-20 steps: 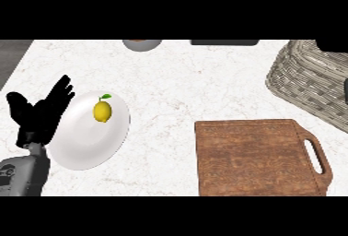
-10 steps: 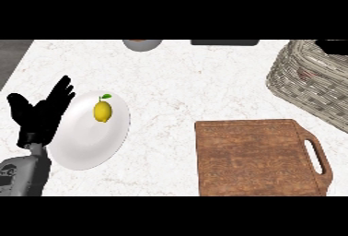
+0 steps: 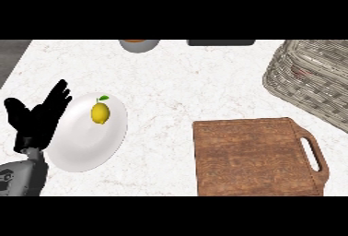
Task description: Pick the tomato from the cutting board and place it in the basket
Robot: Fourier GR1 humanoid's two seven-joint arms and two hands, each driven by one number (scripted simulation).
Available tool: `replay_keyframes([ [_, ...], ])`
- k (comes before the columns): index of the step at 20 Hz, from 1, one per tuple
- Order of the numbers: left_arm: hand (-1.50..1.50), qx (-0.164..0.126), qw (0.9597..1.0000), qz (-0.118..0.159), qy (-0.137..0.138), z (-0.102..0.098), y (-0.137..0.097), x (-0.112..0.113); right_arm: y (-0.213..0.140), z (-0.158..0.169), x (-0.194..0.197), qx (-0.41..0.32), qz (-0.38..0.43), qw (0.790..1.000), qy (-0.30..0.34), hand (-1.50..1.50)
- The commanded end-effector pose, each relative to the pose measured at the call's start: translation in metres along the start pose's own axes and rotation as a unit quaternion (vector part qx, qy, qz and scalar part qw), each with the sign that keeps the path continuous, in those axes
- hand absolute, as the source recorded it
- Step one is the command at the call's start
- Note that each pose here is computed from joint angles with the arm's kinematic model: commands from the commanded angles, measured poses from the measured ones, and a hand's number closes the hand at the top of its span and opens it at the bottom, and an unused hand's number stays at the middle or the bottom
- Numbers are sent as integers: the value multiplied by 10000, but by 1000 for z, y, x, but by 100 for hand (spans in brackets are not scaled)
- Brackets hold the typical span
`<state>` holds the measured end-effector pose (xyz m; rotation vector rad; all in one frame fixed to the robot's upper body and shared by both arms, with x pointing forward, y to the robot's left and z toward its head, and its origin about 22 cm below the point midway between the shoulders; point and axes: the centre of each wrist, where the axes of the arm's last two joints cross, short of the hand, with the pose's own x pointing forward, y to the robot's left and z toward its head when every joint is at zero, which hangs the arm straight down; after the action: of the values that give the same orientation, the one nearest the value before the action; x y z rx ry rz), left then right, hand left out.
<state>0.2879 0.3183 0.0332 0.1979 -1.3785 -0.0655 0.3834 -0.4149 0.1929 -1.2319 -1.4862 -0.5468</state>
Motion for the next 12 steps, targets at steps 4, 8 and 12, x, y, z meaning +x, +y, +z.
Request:
replay_keyframes([
  [4, 0, 114, 9999, -10, -10, 10, 7, -11, -100, -36, -36, -165, -648, 9970, 393, -150],
  [8, 0, 173, 9998, 1, 7, 5, 4, -2, -162, -41, -50, 241, -448, 9980, 382, -150],
  [12, 0, 118, 9999, 23, 39, 1, 11, 3, -200, -25, -79, 805, -390, 9949, 469, -150],
])
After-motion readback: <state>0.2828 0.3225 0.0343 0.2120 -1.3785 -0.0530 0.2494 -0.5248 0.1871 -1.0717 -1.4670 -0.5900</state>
